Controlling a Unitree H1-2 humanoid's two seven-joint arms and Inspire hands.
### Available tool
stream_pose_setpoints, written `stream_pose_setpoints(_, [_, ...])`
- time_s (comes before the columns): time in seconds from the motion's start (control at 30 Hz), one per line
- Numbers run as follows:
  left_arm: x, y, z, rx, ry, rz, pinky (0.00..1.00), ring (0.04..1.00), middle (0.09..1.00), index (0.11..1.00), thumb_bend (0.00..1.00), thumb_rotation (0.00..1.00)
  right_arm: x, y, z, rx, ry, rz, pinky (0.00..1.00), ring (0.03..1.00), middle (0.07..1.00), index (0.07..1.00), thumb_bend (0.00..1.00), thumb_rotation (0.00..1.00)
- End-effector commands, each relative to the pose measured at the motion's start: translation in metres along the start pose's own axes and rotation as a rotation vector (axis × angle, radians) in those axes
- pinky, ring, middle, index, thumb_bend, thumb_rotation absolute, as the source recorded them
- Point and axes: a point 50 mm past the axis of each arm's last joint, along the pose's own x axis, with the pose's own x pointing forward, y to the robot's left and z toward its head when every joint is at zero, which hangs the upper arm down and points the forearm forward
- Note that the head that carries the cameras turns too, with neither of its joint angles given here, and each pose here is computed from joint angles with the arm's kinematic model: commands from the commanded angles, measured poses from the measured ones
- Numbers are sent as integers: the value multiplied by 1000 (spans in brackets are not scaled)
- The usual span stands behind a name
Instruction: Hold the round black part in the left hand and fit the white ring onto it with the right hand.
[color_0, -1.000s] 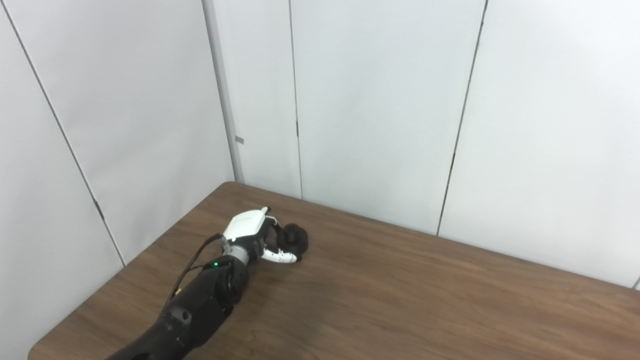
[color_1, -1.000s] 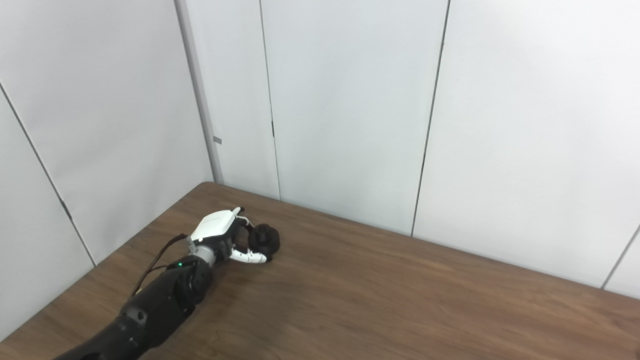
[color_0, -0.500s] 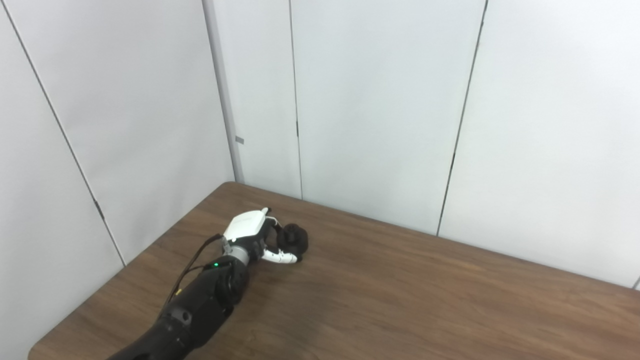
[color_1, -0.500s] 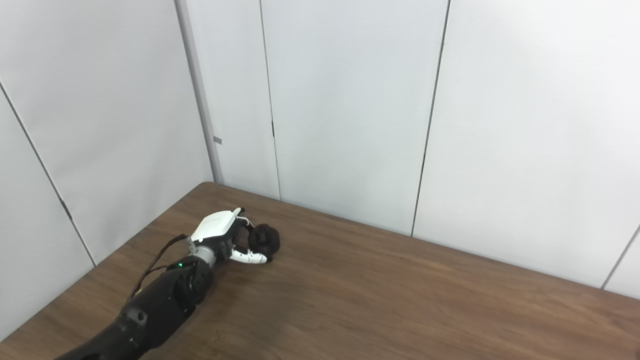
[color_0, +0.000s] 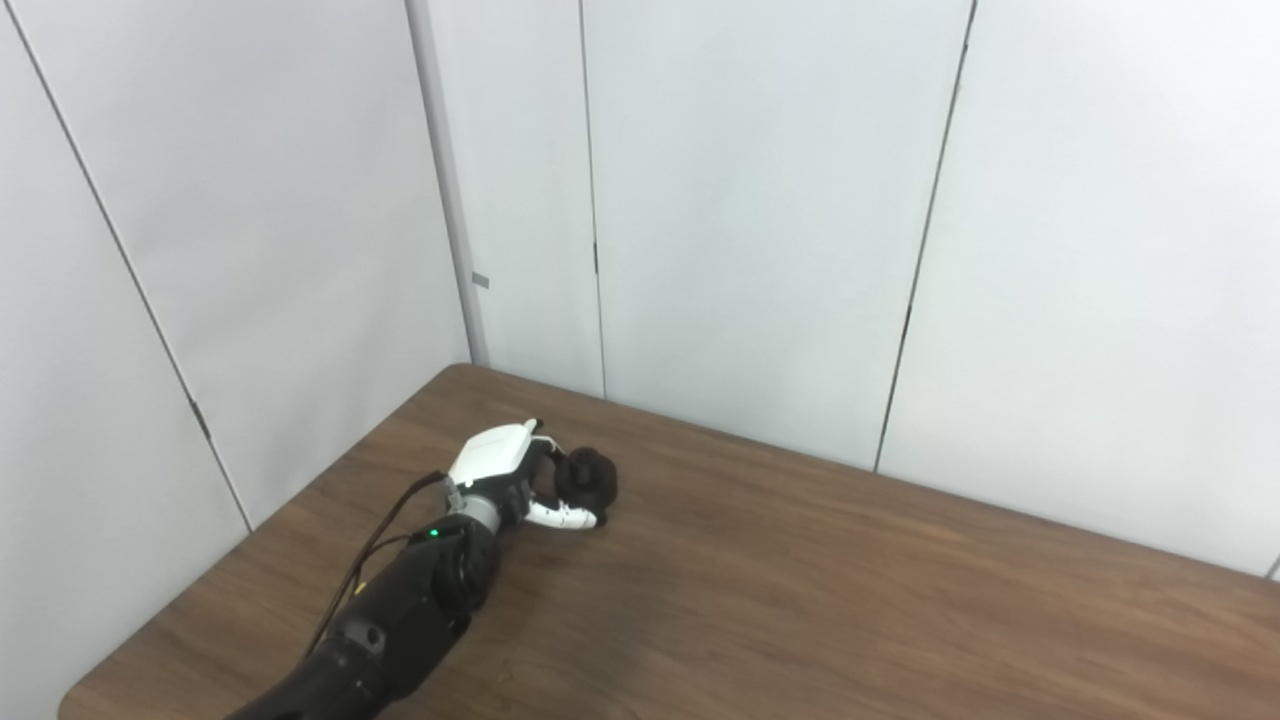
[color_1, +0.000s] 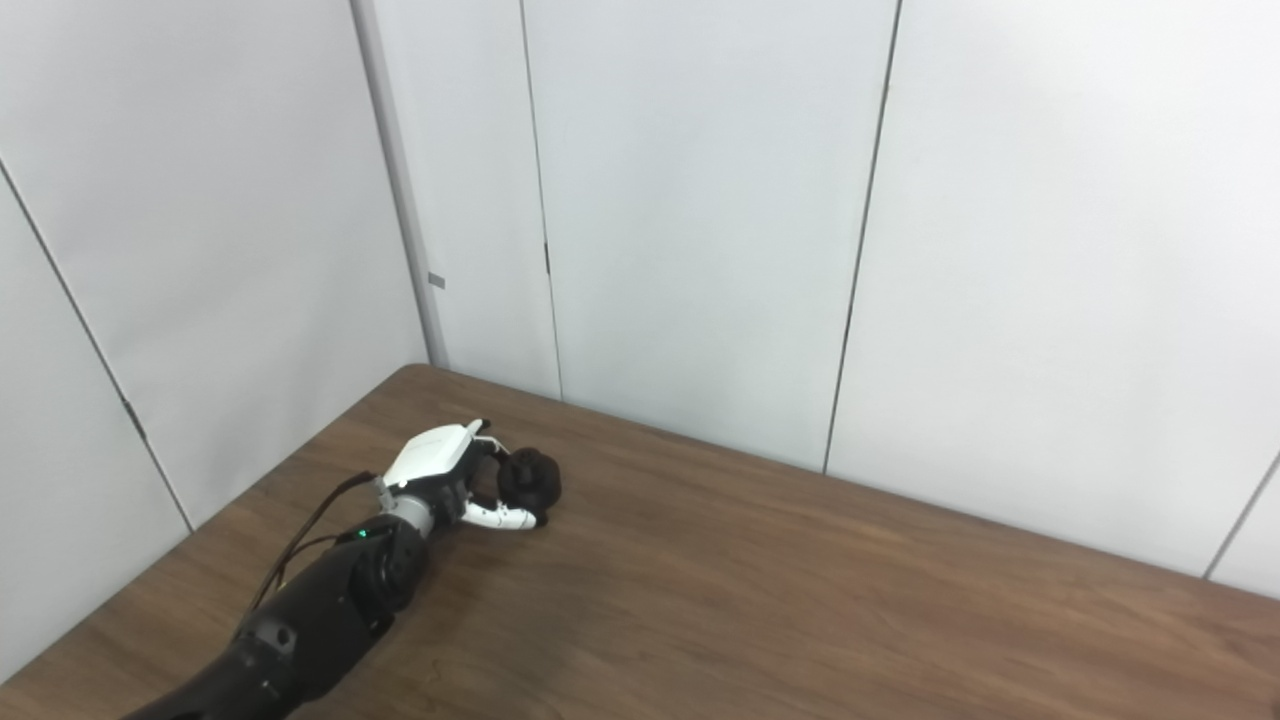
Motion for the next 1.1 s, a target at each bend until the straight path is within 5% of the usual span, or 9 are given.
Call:
stream_pose_setpoints(0.0, [-18,-53,-6,-22,35,-147,1000,1000,1000,1000,1000,276,0,-7,1,-7,-11,-15,1000,1000,1000,993,499,533])
stream_pose_setpoints(0.17, [-34,-54,7,57,-16,120,1000,950,909,1000,1000,314,2,-7,2,-16,-13,-15,1000,1000,1000,994,483,523])
stream_pose_setpoints(0.3, [-43,-59,10,93,-30,230,1000,924,862,1000,1000,308,3,-6,0,-8,-14,-16,1000,1000,1000,992,497,536])
stream_pose_setpoints(1.07, [-38,-56,3,80,-11,197,1000,935,869,1000,1000,314,3,-6,1,-14,-12,-17,1000,1000,1000,987,506,568])
